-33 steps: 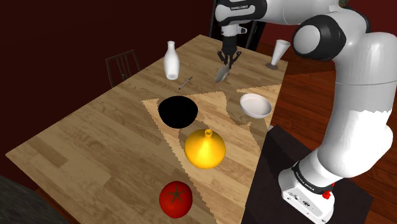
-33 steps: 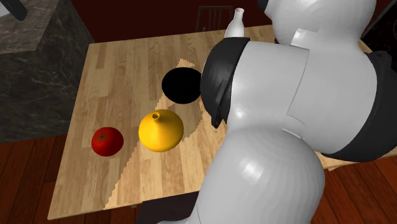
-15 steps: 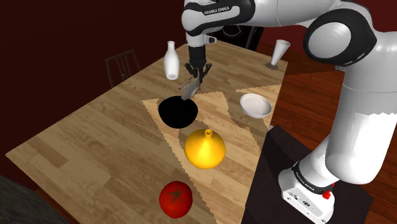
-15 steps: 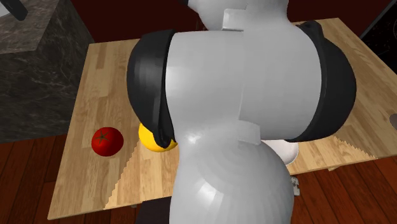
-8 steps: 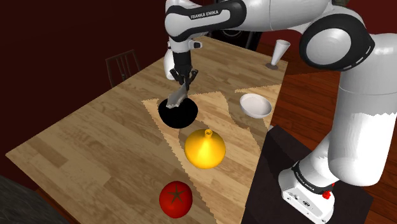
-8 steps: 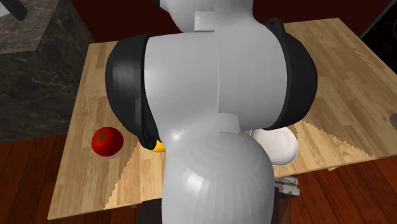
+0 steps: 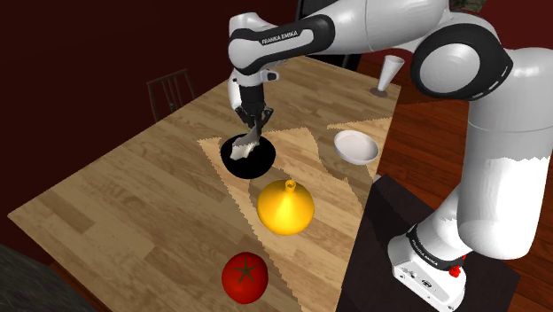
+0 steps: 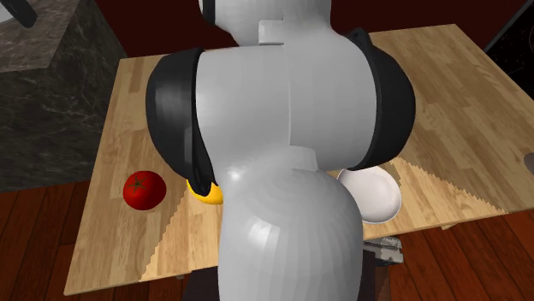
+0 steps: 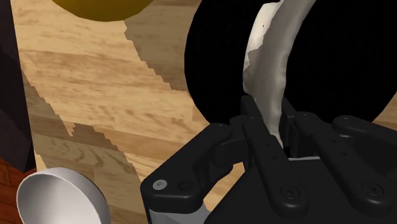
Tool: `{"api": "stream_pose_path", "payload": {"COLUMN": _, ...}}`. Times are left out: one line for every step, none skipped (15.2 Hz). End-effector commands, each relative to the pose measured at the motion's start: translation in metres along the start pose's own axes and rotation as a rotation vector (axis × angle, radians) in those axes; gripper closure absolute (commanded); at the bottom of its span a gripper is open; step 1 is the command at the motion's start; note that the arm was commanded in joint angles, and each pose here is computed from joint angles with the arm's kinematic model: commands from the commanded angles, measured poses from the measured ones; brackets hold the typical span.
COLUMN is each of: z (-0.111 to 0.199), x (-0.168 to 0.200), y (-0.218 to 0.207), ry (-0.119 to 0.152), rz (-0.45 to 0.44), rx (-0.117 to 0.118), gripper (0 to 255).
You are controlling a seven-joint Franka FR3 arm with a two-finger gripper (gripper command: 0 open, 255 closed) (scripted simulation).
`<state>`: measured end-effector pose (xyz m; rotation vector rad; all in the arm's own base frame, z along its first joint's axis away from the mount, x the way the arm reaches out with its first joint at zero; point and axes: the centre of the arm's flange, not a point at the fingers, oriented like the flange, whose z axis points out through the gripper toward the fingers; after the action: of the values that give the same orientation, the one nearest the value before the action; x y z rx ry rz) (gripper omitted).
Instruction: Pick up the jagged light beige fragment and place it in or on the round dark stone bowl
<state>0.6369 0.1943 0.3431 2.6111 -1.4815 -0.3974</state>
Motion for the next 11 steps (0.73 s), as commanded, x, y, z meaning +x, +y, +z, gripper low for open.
{"api": "stream_pose_path", "payload": {"z": 0.011, "x": 0.003, "y": -0.003, "ry": 0.0, "rz": 0.0, "rx": 0.001, "gripper": 255}}
{"api": "stream_pose_path", "payload": {"z": 0.016, "x": 0.004, "y": -0.004, "ry": 0.0, "rz": 0.0, "rx": 0.001, "gripper": 255}}
{"api": "stream_pose_path", "payload": {"z": 0.021, "x": 0.005, "y": -0.006, "ry": 0.0, "rz": 0.0, "rx": 0.001, "gripper": 255}}
{"api": "stream_pose_path", "payload": {"z": 0.026, "x": 0.006, "y": -0.007, "ry": 0.0, "rz": 0.0, "rx": 0.001, "gripper": 255}}
{"api": "stream_pose_path", "payload": {"z": 0.03, "x": 0.007, "y": -0.008, "ry": 0.0, "rz": 0.0, "rx": 0.001, "gripper": 255}}
{"api": "stream_pose_path", "payload": {"z": 0.03, "x": 0.007, "y": -0.008, "ry": 0.0, "rz": 0.0, "rx": 0.001, "gripper": 255}}
{"api": "stream_pose_path", "payload": {"z": 0.03, "x": 0.007, "y": -0.008, "ry": 0.0, "rz": 0.0, "rx": 0.001, "gripper": 255}}
{"api": "stream_pose_path", "payload": {"z": 0.03, "x": 0.007, "y": -0.008, "ry": 0.0, "rz": 0.0, "rx": 0.001, "gripper": 255}}
{"api": "stream_pose_path", "payload": {"z": 0.03, "x": 0.007, "y": -0.008, "ry": 0.0, "rz": 0.0, "rx": 0.001, "gripper": 255}}
{"api": "stream_pose_path", "payload": {"z": 0.03, "x": 0.007, "y": -0.008, "ry": 0.0, "rz": 0.0, "rx": 0.001, "gripper": 255}}
{"api": "stream_pose_path", "payload": {"z": 0.03, "x": 0.007, "y": -0.008, "ry": 0.0, "rz": 0.0, "rx": 0.001, "gripper": 255}}
